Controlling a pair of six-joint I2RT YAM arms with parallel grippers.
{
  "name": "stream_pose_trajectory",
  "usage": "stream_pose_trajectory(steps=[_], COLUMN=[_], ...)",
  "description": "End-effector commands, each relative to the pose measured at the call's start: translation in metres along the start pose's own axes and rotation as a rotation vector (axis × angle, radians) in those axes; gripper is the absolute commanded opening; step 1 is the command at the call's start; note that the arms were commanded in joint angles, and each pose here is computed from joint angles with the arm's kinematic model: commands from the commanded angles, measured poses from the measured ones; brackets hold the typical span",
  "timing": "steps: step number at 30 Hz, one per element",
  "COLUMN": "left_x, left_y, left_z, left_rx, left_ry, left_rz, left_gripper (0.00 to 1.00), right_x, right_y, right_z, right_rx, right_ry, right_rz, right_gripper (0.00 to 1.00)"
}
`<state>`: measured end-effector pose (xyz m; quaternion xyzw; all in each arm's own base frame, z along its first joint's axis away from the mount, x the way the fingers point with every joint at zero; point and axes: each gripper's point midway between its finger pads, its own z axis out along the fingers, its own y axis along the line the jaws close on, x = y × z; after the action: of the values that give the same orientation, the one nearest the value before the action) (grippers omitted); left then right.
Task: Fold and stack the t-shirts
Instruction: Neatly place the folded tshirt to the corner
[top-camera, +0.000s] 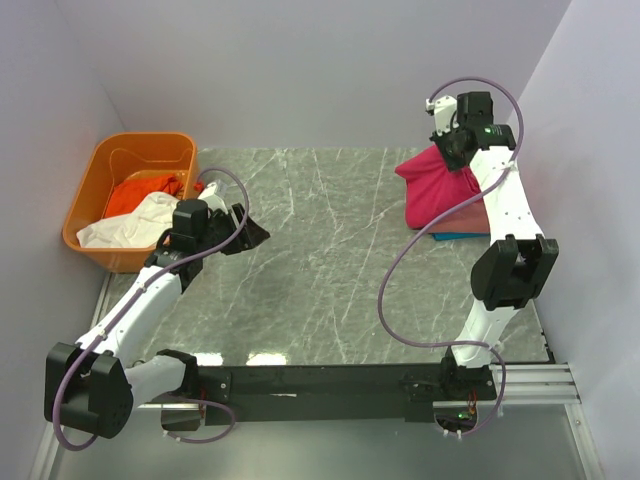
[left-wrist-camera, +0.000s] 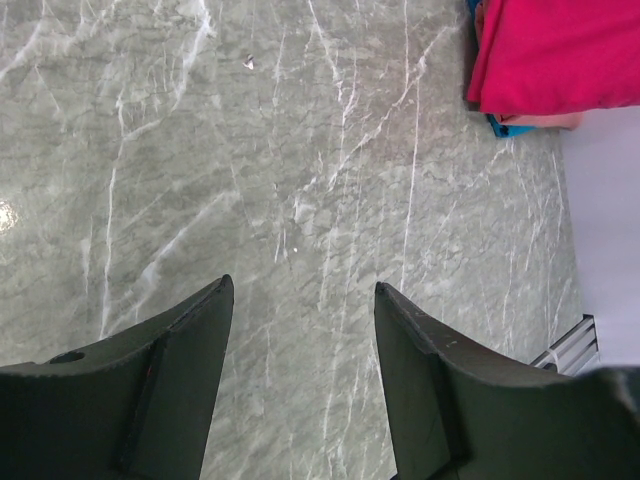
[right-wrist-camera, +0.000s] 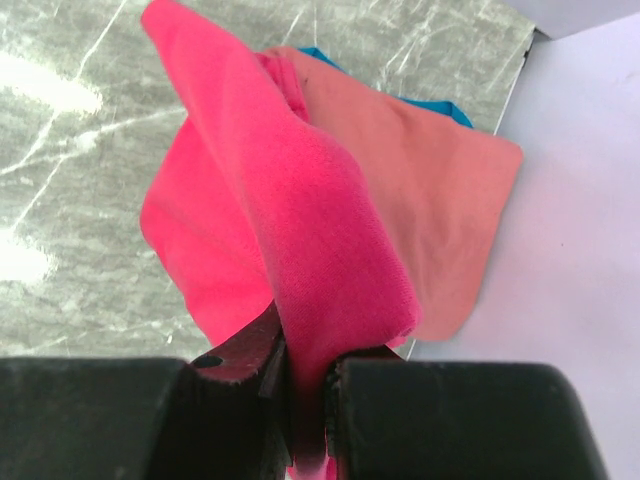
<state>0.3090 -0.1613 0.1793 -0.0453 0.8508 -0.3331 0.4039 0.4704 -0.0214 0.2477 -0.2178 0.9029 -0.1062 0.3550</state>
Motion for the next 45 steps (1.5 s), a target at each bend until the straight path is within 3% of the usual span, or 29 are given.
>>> stream_pose_trajectory(steps=[1,16,28,45], left_x=[-0.004,-0.002,0.0,0.0], left_y=[-0.005,-0.006,-0.004,-0.006], left_z=[-0.003,-0.002,-0.001,0.0], left_rx=[0.03,0.041,0.039,0.051], left_ry=[-0.017,-0.008,-0.003,-0.002], left_rz=[0.035,0.033,0.031,0.028], left_gripper=[0.63,0.63,0.64,0.64], right_x=[-0.021,-0.013,-0.006,-0.033], right_y=[-0.021,-0.048,-0.068,-0.053], right_z=[-0.033,-0.048,-0.011,-0.08], right_rx=[0.07,0.118,0.17,0.111], right_ry=[-0.076,-0.058,-0.016,-0.178], right_rz=[-0.005,-0.005,-0.043,-0.029], right_gripper=[0.0,0.0,0.0,0.0])
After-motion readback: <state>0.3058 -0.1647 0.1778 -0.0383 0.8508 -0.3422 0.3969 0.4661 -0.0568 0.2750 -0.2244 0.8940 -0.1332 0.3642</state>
